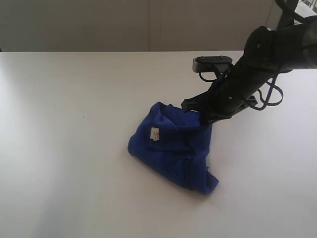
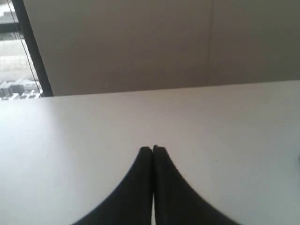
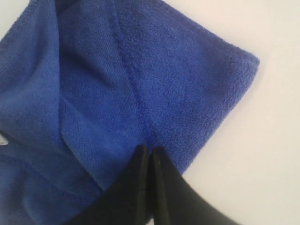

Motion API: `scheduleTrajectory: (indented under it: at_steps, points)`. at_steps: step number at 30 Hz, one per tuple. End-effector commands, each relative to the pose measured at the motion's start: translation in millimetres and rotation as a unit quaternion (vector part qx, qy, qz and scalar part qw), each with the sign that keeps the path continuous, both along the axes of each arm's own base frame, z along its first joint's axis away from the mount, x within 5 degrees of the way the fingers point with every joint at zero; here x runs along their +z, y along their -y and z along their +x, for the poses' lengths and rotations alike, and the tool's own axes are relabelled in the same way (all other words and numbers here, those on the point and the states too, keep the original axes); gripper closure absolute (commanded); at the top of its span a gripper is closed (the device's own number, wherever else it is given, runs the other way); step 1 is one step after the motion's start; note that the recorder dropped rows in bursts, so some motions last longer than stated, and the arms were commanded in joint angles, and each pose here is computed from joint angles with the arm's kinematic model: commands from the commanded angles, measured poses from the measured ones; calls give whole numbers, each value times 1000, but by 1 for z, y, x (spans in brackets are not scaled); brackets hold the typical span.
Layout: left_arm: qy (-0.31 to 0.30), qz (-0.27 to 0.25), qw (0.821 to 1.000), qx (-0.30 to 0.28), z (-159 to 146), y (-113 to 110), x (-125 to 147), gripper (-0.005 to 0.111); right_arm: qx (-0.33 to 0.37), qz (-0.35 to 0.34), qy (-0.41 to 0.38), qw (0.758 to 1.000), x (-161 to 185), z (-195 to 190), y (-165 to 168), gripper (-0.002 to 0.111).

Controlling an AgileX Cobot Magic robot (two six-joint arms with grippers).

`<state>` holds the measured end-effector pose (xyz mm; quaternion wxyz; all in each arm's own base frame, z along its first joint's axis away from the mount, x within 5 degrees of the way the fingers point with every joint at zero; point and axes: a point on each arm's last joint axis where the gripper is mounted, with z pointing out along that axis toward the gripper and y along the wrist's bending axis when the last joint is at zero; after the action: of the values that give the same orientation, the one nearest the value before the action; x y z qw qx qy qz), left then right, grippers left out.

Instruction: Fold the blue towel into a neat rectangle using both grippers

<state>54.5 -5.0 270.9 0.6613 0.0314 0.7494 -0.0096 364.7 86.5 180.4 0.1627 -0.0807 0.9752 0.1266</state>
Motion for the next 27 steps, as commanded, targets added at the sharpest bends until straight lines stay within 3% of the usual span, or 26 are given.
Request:
scheduleTrajectory:
  at_steps: [1,6,12,27]
  points:
    - [-80,-5,997,-11,9,2,5,107,4,-5,7,1000,2,-1,1,108]
    - [-176,-42,983,-28,23,7,-5,107,4,-5,7,1000,2,-1,1,108]
    - [-236,-56,970,-29,39,9,-15,107,4,-5,7,1000,2,-1,1,108]
    - [-258,-57,964,-29,44,9,-19,107,4,-5,6,1000,2,-1,1,108]
